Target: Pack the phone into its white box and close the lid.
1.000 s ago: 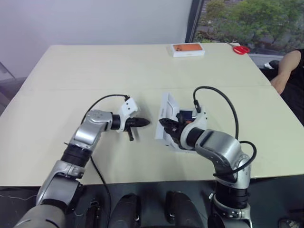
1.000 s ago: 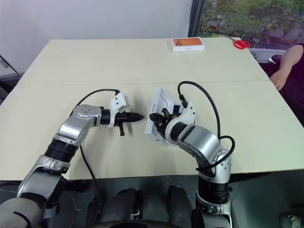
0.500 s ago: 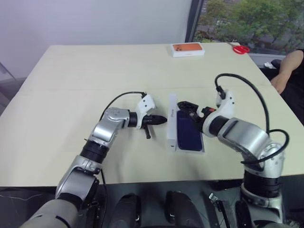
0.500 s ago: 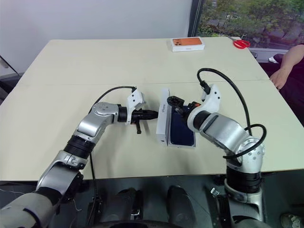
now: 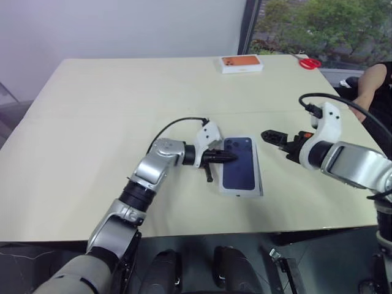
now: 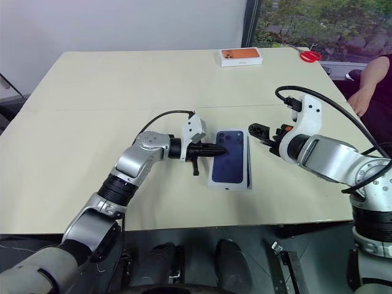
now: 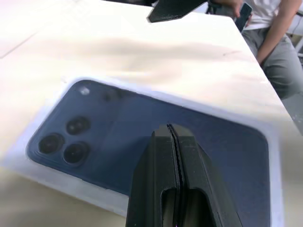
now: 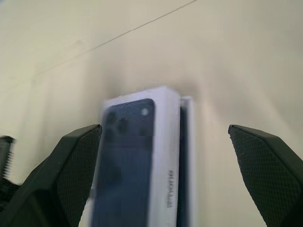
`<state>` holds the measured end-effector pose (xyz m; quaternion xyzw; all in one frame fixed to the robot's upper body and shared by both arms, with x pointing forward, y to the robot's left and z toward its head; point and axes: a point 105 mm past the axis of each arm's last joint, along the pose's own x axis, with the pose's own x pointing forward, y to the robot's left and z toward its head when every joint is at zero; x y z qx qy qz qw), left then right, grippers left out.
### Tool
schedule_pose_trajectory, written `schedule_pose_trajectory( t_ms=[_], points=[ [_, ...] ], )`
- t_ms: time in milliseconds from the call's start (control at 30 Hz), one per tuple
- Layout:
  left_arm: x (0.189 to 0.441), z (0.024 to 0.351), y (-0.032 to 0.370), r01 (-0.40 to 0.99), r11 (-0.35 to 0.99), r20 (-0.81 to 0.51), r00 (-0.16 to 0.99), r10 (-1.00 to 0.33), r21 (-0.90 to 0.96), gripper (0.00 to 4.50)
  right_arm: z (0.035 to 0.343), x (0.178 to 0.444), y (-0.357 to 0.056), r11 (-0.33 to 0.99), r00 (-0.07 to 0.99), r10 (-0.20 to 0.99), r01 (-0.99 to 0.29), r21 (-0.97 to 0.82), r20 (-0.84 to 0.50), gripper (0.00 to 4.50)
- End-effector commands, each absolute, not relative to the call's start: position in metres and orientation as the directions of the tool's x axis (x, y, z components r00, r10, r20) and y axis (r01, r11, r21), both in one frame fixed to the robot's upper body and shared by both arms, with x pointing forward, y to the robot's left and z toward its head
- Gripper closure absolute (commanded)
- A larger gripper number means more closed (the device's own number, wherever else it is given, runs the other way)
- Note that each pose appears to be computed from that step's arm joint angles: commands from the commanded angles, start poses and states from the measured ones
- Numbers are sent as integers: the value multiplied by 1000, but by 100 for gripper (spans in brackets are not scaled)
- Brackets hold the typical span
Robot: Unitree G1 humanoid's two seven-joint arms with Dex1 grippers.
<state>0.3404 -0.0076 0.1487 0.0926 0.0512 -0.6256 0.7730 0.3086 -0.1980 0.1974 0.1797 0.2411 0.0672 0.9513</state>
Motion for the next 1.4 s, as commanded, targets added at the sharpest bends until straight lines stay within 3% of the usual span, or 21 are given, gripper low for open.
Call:
schedule_pose_trajectory(
  t_ms=[33,67,167,233,400,567,800,1400],
  points=[
    [350,171,18,954,279,-142,294,-945,111,450,205,306,-198,963,891,209,-115,243,-404,2],
    [352,173,27,947,299,-146,314,-938,116,450,203,306,-199,970,890,206,-130,208,-406,2],
    [355,165,55,931,327,-219,357,-908,163,450,195,302,-204,983,884,168,-185,4,-436,83],
    [354,157,66,929,320,-273,362,-891,187,450,189,300,-205,970,875,156,-222,-94,-458,169],
    [341,136,68,958,227,-384,280,-880,177,450,170,296,-204,905,846,140,-320,-280,-515,435],
    [333,120,41,974,137,-447,206,-870,181,450,160,296,-202,870,831,142,-364,-332,-539,443],
    [336,112,14,962,130,-469,233,-852,241,450,154,293,-197,861,823,161,-387,-330,-545,443],
    [330,134,-13,959,173,-320,240,-917,224,450,147,287,-184,835,800,198,-440,-330,-566,443]
  ],
)
